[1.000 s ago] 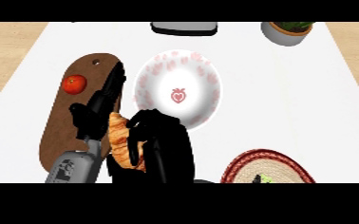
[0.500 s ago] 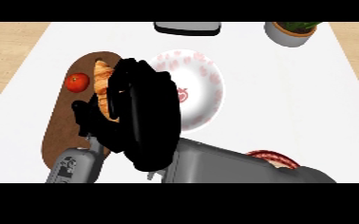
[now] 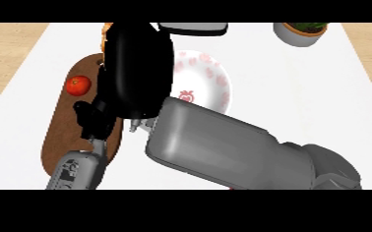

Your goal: Pick the croissant from the placemat and place it in the bowl

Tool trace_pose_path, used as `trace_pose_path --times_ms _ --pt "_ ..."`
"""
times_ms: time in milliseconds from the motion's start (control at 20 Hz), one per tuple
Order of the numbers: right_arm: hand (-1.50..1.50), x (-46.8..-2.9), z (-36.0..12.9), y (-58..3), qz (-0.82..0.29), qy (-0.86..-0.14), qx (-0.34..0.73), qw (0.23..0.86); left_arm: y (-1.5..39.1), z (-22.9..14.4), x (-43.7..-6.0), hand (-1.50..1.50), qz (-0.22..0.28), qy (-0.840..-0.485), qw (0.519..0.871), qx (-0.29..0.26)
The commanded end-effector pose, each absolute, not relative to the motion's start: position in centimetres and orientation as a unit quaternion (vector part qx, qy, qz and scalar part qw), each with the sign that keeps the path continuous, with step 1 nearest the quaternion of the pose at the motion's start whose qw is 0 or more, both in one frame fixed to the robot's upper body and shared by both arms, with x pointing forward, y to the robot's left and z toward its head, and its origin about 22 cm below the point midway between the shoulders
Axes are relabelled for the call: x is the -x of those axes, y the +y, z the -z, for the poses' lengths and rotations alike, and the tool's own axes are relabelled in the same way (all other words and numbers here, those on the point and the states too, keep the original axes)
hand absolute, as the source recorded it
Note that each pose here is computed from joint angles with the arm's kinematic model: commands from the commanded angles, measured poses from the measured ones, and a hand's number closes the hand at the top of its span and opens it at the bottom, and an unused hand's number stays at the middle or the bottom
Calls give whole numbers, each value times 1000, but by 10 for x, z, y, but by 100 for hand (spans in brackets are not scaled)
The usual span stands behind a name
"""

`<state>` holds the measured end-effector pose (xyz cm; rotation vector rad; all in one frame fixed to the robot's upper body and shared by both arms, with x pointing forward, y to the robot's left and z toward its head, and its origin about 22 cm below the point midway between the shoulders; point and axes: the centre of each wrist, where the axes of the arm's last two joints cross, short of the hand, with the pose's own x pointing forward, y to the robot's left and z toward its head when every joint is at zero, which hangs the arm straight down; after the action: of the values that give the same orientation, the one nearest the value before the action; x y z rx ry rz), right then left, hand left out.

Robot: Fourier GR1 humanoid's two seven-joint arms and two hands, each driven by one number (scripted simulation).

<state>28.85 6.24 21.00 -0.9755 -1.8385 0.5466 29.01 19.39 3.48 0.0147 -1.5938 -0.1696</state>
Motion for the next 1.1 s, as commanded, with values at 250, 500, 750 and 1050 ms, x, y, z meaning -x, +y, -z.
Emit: trace_pose_path --times_ms 250,500,750,1050 --pt "150 -325 -182 64 -224 -639 502 538 201 -25 -282 0 65 -712 699 -11" --pt "150 -344 -156 48 -225 -620 505 556 211 -34 -281 0 68 -712 698 -20" --pt "150 -357 -122 31 -224 -600 520 566 205 -29 -270 0 63 -711 700 -15" --pt "150 -359 -76 -2 -210 -570 450 654 210 -28 -264 0 65 -715 696 -13"
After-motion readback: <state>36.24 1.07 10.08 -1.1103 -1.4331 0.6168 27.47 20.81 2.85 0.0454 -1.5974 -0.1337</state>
